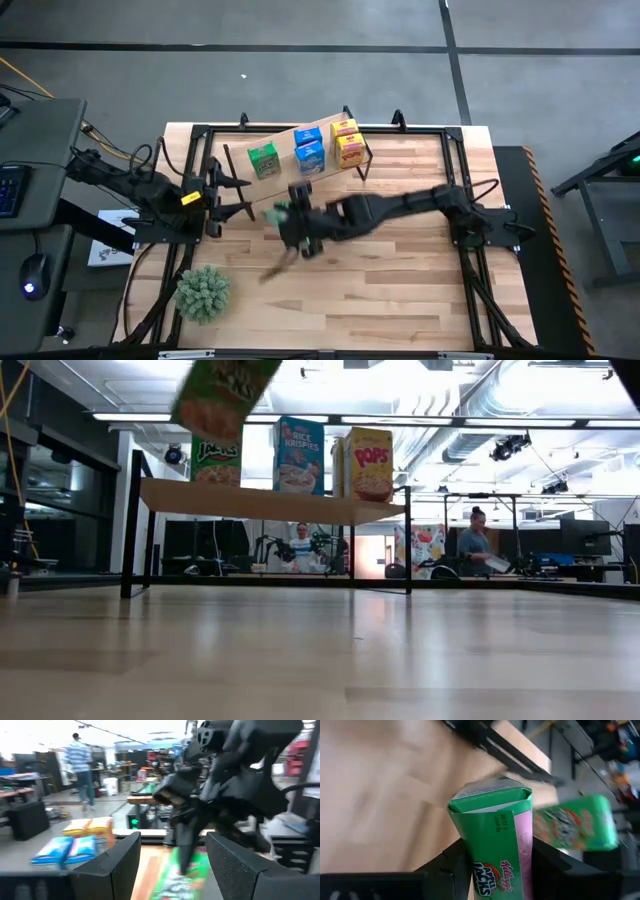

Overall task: Stack cereal on shelf
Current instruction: Put the green cereal box on the shelf aligned with the green cereal box

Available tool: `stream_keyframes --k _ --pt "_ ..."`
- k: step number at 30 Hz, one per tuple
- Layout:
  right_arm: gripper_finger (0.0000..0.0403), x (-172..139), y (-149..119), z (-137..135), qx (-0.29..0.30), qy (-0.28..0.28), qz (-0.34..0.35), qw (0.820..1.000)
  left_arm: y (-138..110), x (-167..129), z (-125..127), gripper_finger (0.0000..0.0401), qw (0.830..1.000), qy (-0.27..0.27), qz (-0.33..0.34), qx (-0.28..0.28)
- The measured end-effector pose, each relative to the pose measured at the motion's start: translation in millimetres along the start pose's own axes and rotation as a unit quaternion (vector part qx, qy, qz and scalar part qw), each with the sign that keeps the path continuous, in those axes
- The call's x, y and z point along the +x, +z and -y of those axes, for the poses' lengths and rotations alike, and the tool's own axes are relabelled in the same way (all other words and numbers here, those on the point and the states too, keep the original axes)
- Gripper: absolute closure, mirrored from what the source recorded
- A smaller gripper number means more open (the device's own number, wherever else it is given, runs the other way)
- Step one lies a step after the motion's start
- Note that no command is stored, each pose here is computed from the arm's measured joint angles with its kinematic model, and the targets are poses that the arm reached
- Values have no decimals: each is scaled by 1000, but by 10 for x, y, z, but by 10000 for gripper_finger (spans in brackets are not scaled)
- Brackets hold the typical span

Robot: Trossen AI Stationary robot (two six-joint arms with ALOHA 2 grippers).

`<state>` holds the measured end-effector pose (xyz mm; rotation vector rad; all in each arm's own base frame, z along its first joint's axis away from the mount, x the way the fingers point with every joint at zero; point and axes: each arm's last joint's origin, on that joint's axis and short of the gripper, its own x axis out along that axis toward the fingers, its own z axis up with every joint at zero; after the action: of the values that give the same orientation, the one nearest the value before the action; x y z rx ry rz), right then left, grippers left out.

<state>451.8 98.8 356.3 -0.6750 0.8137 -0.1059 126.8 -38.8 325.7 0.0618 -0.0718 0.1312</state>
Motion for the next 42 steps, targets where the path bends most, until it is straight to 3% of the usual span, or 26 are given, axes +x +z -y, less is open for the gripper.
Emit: stream_keyframes --k 6,11,15,25,34,42 --pt "258 240 -127 490 18 -48 9 999 -16 -30 -62 187 996 83 -16 9" --pt "258 367 -298 640 12 -2 -10 1000 -26 -37 -93 187 990 137 -25 17" --pt "258 398 -350 701 16 13 -12 1000 -28 -40 -101 187 988 152 -27 16" --pt "258 488 -509 859 32 88 -2 996 -25 -38 -99 187 989 149 -22 -5" --pt "258 527 -546 916 54 92 -2 994 -107 29 -3 187 997 54 -47 -33" --pt "258 527 -537 898 63 100 0 993 -138 79 24 187 996 61 -58 -15"
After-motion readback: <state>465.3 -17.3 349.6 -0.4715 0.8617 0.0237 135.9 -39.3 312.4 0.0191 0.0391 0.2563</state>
